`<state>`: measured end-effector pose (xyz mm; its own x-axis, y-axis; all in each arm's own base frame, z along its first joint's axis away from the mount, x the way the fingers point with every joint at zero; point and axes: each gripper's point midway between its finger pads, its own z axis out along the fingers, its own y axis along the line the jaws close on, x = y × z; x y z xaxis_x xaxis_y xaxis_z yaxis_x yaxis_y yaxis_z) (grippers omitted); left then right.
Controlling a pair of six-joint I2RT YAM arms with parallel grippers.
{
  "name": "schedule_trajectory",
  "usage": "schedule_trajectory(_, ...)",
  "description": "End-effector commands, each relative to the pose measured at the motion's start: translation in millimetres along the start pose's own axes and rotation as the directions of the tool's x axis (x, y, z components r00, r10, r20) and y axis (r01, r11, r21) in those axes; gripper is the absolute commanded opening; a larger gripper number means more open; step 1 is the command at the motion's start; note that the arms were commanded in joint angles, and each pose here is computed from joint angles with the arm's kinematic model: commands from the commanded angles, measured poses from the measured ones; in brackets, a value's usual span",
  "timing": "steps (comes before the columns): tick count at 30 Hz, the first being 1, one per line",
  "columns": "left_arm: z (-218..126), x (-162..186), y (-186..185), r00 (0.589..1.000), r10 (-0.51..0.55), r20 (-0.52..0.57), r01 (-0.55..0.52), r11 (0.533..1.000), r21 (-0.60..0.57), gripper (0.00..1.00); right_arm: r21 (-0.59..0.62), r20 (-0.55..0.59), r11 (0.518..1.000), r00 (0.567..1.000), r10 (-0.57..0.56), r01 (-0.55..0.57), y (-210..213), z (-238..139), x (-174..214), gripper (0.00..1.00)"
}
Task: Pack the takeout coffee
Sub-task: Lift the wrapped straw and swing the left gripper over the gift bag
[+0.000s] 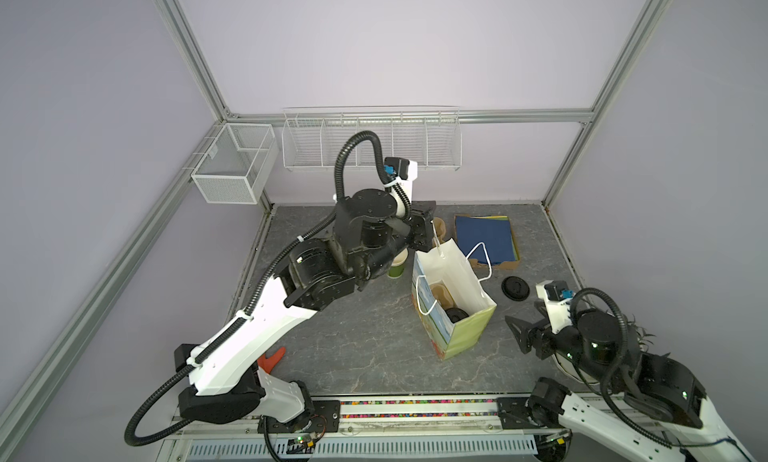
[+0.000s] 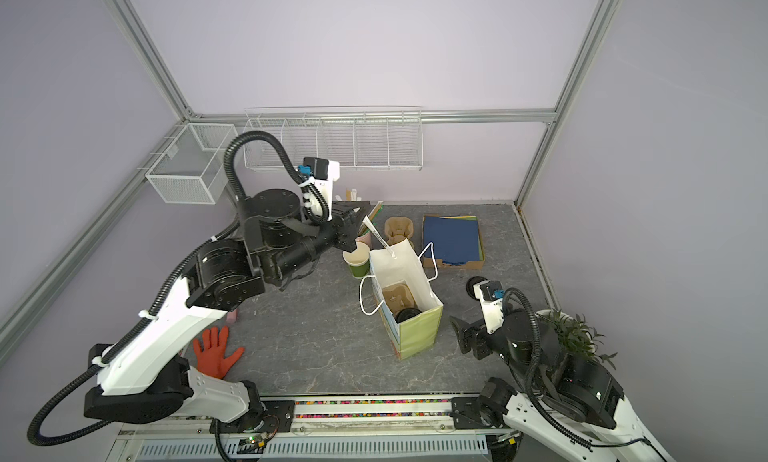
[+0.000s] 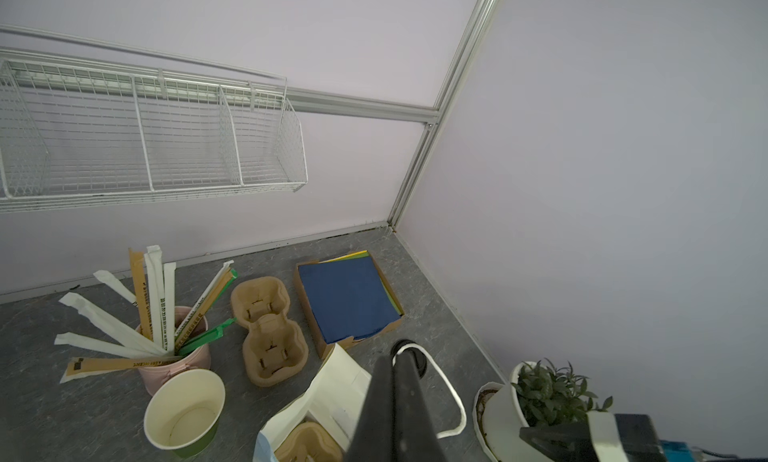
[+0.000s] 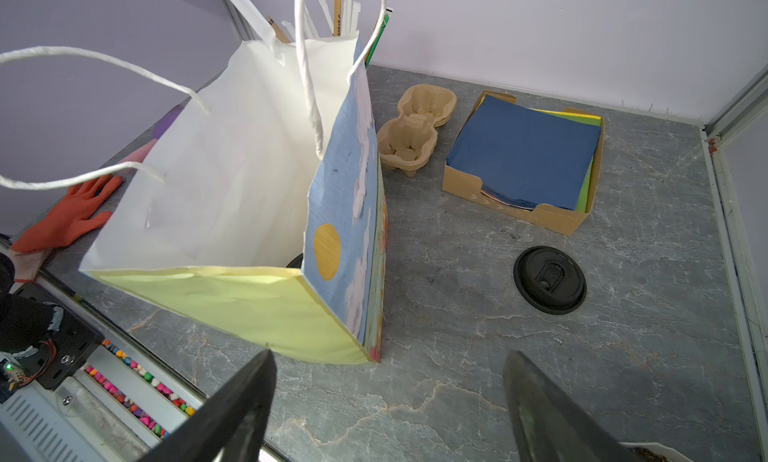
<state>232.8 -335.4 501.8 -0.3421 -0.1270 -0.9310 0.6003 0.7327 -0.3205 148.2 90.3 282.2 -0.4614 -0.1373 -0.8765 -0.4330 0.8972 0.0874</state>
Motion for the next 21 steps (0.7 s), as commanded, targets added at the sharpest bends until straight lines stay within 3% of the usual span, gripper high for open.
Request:
schedule_trajectory(1, 15, 5, 2, 0.999, 0.037, 0.023, -0.036, 0.999, -0.035, 0.00, 0.003, 0.020, 1.000, 1.000, 0.003, -0.003, -1, 0, -1, 0.88)
schedule_trajectory(12, 79, 91, 14, 0.988, 0.069, -0.136, -0.084, 0.991, -0.104, 0.00, -0.005, 0.016, 1.000, 1.000, 0.000, 0.000, 0, 0, 1, 0.88)
schedule_trajectory(21, 105, 142, 27, 0.965, 0.080, -0.248, -0.120, 0.981, -0.150, 0.00, -0.006, 0.016, 1.000, 1.000, 0.001, -0.001, 0, 0, 1, 0.88)
